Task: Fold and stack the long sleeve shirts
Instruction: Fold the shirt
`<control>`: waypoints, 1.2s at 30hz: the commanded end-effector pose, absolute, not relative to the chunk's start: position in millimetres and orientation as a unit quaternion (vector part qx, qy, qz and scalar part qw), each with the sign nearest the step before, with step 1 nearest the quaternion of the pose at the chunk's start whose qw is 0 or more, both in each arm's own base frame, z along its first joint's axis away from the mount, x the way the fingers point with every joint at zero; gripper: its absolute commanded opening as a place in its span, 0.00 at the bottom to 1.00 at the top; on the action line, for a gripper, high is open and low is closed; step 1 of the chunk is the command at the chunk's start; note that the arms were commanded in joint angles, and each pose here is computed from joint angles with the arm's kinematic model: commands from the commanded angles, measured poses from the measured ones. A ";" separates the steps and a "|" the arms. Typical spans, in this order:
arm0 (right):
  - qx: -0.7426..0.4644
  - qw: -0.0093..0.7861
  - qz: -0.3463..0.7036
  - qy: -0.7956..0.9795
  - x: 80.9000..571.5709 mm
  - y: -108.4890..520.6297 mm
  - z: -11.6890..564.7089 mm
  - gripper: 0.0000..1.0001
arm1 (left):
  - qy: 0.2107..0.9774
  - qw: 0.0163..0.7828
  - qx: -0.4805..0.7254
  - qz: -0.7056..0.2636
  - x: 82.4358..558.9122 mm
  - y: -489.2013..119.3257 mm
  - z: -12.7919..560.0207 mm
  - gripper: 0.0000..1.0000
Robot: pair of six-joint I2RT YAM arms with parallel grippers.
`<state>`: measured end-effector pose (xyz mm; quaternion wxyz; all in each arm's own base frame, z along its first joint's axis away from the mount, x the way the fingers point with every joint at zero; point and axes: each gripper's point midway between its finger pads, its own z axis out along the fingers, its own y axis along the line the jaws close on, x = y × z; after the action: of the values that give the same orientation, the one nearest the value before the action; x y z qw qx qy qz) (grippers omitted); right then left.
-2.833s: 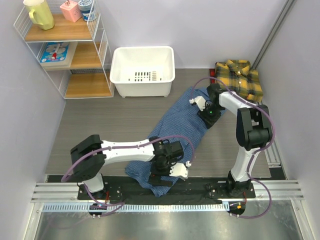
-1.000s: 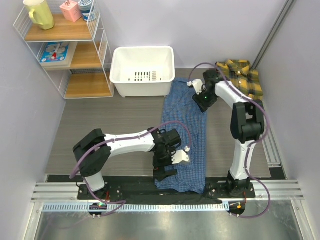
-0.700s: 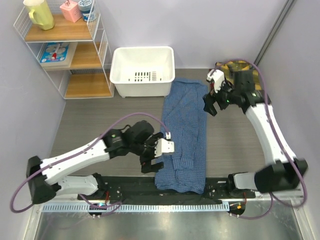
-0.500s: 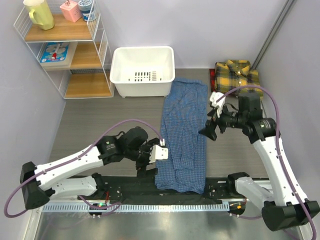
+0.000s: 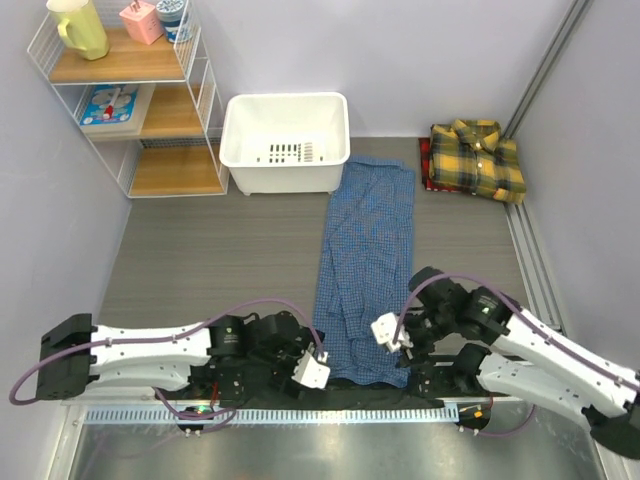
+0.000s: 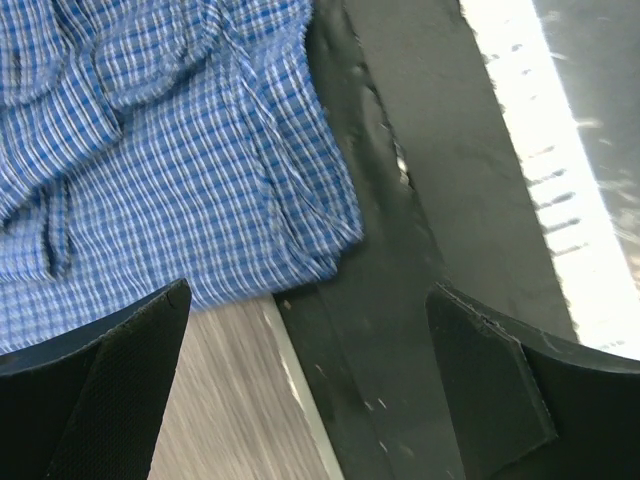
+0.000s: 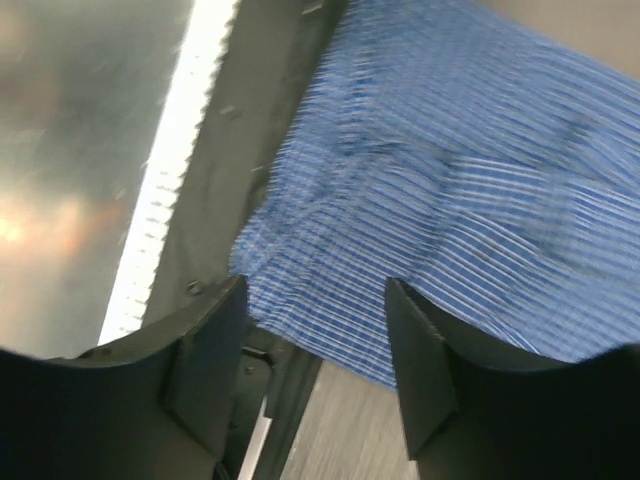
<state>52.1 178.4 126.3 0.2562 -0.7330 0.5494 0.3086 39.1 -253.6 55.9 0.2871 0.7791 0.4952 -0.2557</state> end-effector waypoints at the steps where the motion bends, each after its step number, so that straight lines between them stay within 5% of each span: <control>1: -0.795 0.190 0.290 0.498 31.0 182.2 99.1 0.60 | 0.467 0.352 0.777 -0.233 54.5 -288.6 65.7 1.00; 11: -0.800 0.183 0.212 0.531 32.2 198.5 62.0 0.73 | 0.433 0.382 0.790 -0.208 56.7 -295.4 58.9 0.97; 17: -0.776 0.286 0.195 0.528 55.0 213.5 95.7 0.79 | 0.389 0.369 0.815 -0.219 43.6 -304.8 51.0 0.86; 22: -0.724 0.360 0.185 0.558 85.9 216.9 119.8 0.68 | 0.339 0.359 0.837 -0.236 18.2 -303.3 47.7 0.95; 36: -0.556 0.354 0.258 0.706 197.8 207.8 114.5 0.60 | 0.365 0.444 0.809 -0.123 54.9 -333.6 33.9 0.99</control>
<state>168.6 182.7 81.3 0.3006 -0.5833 0.7280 0.1986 36.2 -320.8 34.9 0.3979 0.8262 0.3618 -0.1679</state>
